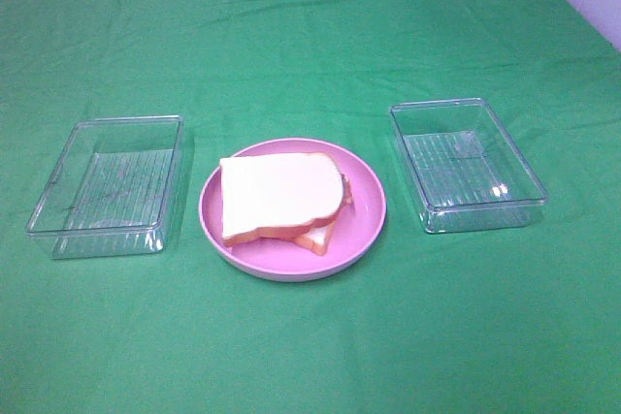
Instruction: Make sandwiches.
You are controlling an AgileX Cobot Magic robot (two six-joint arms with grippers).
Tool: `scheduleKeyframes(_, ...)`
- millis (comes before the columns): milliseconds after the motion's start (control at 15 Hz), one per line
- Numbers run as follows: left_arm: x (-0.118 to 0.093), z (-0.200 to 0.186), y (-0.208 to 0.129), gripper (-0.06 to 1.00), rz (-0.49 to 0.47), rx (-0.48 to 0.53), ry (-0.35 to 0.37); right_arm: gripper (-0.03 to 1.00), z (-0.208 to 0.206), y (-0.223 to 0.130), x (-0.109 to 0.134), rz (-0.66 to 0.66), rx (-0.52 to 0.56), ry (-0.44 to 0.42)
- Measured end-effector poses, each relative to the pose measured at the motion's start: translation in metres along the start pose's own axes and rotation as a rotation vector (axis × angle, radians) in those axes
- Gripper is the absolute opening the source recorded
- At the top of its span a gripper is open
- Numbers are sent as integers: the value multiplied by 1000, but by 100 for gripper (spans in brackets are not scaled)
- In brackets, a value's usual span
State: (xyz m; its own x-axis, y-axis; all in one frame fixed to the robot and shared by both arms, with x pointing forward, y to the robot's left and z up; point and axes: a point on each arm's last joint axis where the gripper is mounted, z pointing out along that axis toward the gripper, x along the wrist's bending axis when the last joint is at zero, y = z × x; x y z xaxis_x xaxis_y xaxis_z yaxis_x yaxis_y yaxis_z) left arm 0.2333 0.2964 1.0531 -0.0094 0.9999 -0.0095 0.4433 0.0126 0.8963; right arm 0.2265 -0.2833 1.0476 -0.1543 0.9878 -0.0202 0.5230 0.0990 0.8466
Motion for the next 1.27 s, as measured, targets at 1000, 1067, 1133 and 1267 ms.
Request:
scheduleKeyframes(1000, 0, 0, 0, 71, 0, 0, 0, 81, 0, 0, 0, 0, -2, 1)
scheduleKeyframes(1067, 0, 0, 0, 71, 0, 0, 0, 81, 0, 0, 0, 0, -2, 1)
scheduleKeyframes(1133, 0, 0, 0, 71, 0, 0, 0, 81, 0, 0, 0, 0, -2, 1)
scheduleKeyframes(1267, 0, 0, 0, 71, 0, 0, 0, 81, 0, 0, 0, 0, -2, 1)
